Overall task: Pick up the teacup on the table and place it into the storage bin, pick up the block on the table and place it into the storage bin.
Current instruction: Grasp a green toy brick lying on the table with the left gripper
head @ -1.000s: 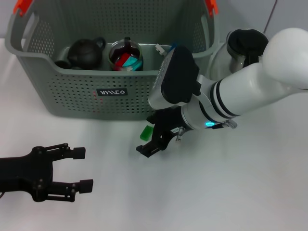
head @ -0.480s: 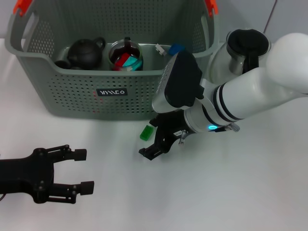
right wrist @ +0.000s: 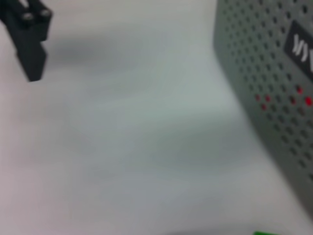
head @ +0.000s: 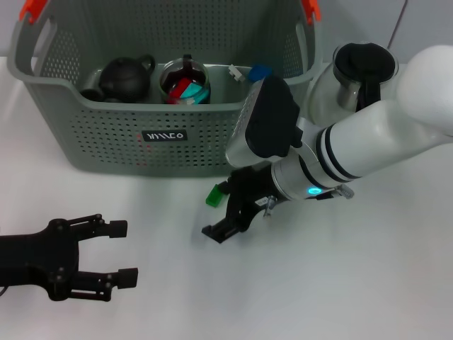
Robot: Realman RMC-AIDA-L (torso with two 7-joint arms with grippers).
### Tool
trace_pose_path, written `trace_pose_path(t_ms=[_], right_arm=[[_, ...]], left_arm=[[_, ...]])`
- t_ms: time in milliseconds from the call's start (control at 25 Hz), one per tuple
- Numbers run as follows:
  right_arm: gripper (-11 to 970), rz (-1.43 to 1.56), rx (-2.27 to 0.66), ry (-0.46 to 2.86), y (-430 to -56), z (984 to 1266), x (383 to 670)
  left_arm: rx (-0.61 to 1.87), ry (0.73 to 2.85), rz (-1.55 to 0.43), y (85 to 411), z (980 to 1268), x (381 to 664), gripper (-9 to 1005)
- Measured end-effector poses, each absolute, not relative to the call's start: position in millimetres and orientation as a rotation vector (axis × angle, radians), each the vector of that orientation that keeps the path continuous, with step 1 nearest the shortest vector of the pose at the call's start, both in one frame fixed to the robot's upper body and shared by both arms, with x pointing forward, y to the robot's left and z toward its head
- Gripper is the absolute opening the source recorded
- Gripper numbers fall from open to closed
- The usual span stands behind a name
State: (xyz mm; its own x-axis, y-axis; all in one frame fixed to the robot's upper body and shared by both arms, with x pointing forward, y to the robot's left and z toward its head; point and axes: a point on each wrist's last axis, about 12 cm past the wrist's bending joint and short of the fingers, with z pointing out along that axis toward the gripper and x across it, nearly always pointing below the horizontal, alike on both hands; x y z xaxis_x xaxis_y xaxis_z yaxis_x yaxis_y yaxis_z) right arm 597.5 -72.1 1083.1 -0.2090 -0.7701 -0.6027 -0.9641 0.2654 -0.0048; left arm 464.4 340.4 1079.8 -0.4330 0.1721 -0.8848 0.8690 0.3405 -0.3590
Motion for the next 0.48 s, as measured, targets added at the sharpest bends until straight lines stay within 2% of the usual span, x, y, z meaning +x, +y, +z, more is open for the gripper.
trace_pose_path(t_ms=[480], right_arm=[[945, 0.657, -1.582, 2.083, -82, 1105, 600]], left_arm=[[0.906, 1.840, -1.140, 342, 1081, 465, 948]])
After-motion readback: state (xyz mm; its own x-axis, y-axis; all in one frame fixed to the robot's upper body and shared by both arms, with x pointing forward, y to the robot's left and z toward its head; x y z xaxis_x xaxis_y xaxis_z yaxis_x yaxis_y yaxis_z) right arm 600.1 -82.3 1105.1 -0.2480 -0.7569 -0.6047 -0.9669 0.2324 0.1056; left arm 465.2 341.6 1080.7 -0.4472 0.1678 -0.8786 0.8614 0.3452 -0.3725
